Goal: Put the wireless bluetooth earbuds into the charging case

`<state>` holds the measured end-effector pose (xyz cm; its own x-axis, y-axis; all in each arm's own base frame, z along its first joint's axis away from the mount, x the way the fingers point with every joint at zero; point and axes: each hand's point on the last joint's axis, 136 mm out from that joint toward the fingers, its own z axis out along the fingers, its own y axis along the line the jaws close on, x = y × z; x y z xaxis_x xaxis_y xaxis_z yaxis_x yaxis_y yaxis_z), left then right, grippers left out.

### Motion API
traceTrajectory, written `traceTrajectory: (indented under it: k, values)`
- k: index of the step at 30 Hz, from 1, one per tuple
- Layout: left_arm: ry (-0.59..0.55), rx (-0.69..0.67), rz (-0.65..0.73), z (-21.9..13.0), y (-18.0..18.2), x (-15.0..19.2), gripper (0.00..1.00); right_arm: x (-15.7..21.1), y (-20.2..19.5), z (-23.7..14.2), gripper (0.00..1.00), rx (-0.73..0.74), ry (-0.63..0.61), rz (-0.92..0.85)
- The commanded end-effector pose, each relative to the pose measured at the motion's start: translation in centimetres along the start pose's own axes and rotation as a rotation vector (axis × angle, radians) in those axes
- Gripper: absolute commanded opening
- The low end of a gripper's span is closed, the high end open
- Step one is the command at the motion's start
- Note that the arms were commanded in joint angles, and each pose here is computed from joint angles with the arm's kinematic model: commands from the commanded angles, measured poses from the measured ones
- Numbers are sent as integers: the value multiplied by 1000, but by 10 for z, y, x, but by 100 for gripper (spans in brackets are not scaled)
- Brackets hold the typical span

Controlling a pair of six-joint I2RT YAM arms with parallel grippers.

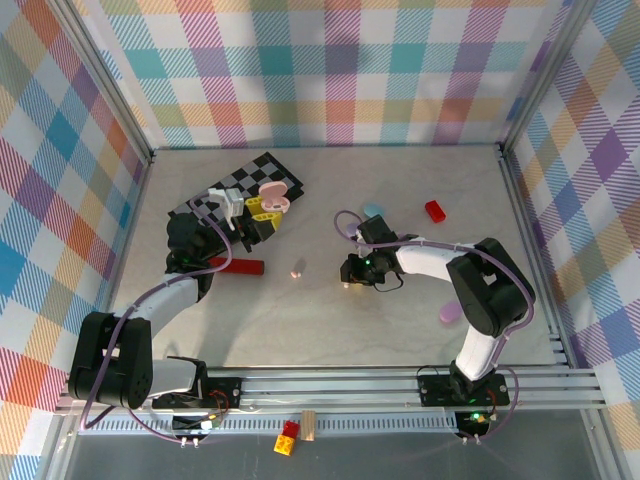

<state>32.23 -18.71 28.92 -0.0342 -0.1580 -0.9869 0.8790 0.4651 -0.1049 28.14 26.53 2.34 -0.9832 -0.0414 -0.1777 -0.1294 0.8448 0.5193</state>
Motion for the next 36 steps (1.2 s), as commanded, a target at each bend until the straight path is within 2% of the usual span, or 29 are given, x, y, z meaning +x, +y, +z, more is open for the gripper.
traceTrajectory:
  k: [1, 10, 27, 32, 36]
  values:
    - [-13, 20, 37, 0, -1, -9, 37, 2, 4, 3, 26, -35, 9, 15]
    - [-12, 22, 35, 0, -2, -8, 37, 3, 8, 5, 28, -72, 14, 24]
    - [-11, 25, 33, 0, -2, -8, 37, 6, 2, 14, 22, -53, 31, 36]
    - [-10, 23, 37, 0, -2, -8, 37, -1, -2, 4, 19, -11, -12, 25]
    - [-10, 20, 42, 0, -1, -7, 37, -11, -14, -15, 19, 109, -98, 17]
